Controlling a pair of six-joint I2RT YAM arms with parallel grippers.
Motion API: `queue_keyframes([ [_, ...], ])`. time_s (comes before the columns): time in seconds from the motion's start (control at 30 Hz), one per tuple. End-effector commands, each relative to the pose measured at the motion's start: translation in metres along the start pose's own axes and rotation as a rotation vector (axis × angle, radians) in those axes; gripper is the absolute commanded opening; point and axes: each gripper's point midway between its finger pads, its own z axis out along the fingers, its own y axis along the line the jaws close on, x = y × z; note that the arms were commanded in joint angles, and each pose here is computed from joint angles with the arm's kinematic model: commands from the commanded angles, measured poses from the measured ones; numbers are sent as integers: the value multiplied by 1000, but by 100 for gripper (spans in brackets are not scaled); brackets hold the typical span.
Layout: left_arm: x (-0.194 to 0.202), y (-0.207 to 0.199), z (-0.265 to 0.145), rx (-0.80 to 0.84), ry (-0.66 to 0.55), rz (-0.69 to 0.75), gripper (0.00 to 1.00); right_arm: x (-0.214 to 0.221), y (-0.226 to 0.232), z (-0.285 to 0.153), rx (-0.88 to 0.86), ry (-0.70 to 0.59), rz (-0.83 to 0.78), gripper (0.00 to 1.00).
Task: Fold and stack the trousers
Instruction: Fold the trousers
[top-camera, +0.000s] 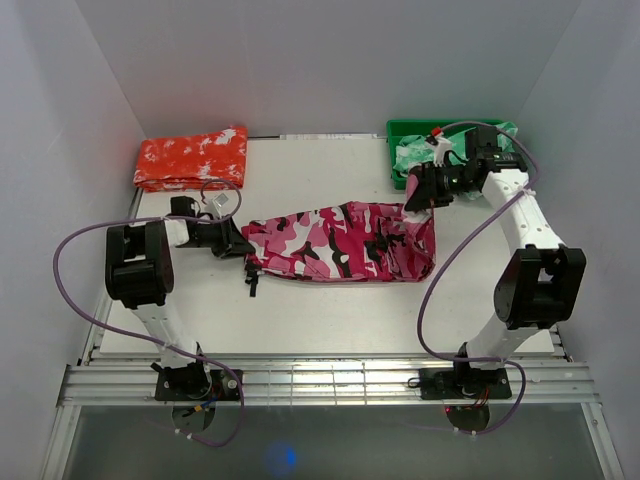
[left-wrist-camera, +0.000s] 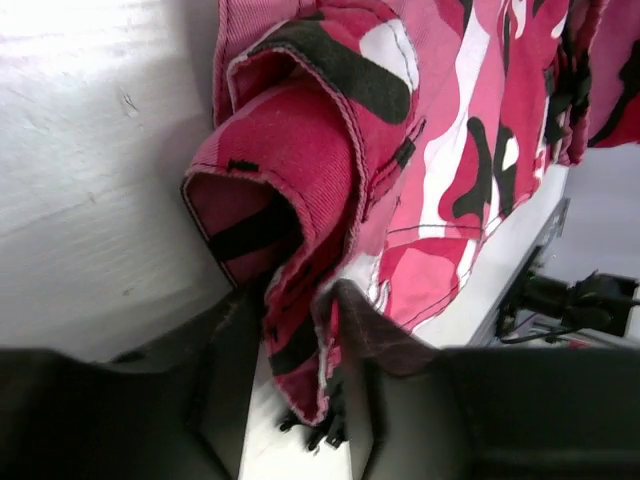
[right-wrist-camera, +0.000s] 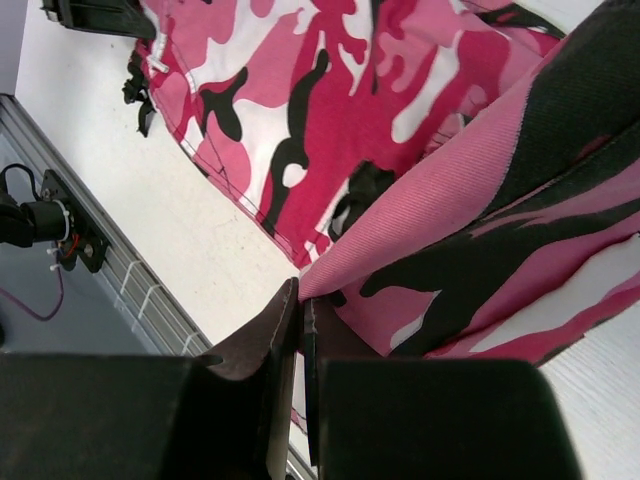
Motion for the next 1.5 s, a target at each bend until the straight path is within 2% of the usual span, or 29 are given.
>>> queue_keyframes([
  [0.0, 10, -3, 5, 11, 8, -12, 38, -26, 36, 12, -48, -56, -81, 8],
  [0.03, 12, -5, 5, 16, 12, -16, 21, -30, 37, 19, -50, -59, -97, 8],
  [0.13, 24, -11, 4, 21, 34, -28, 0, -30, 53, 44, -65, -38, -120, 8],
  [0.33, 47, -20, 8, 17, 65, -72, 0, -28, 92, 97, -153, -6, -146, 8],
  [0.7, 53, -22, 13, -21, 61, -80, 0, 14, 160, 168, -280, 140, -180, 8],
  [0.9, 56, -21, 16, -31, 53, -90, 0, 30, 178, 201, -291, 177, -156, 8],
  [1.47, 63, -19, 19, -40, 52, -117, 0, 39, 215, 251, -323, 187, -62, 8],
])
